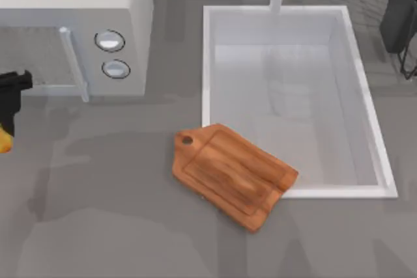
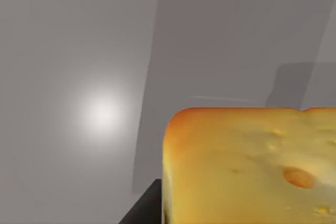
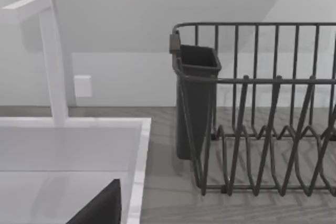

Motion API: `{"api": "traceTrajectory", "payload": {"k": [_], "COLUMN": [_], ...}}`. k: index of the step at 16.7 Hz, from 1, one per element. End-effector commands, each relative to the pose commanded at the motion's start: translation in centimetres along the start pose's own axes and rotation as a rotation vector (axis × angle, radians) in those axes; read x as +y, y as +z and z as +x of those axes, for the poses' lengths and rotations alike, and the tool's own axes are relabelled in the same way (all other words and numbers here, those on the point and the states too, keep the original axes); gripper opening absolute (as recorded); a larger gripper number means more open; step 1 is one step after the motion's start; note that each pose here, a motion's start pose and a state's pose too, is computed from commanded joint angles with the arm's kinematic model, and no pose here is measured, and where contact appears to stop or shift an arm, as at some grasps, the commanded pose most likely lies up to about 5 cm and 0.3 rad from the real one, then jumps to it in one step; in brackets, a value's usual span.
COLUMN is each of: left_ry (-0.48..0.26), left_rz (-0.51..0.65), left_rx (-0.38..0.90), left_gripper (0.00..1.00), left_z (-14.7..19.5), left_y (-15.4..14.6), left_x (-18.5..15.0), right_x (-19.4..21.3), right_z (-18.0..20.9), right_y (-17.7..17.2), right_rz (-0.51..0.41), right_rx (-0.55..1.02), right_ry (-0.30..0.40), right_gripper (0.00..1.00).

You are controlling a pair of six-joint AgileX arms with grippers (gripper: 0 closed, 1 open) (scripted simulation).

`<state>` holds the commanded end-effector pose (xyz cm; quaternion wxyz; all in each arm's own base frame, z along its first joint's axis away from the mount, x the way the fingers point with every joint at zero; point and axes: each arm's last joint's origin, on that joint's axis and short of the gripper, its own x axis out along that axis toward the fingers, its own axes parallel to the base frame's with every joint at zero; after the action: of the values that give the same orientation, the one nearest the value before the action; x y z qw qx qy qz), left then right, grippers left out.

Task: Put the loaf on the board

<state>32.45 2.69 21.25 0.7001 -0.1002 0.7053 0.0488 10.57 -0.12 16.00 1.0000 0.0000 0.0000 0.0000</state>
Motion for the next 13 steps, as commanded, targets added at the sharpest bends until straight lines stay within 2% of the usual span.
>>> {"api": "traceTrajectory", "payload": {"k": [6,10,13], "left_ry": [-0.033,-0.005,0.029], "left_rz": [-0.447,-0.744,-0.922], "left_rx": [0.055,0.094,0.095], "left_gripper": [0.00,0.00,0.00], "left_z": [1.2,2.6,3.5], "left_y": [0.2,-0.8,-2.0], "left_x": [-9.4,-16.2,-20.9], "right_x": [0.0,0.0,0.0], "right_z": [0.0,0.0,0.0], "right_y": [0.0,0.0,0.0], "right_rz": [0.000,0.000,0.000], "right_rx": [0.000,0.000,0.000], "right_ry": [0.000,0.000,0.000], "right_gripper": [1.00,1.00,1.00]}}
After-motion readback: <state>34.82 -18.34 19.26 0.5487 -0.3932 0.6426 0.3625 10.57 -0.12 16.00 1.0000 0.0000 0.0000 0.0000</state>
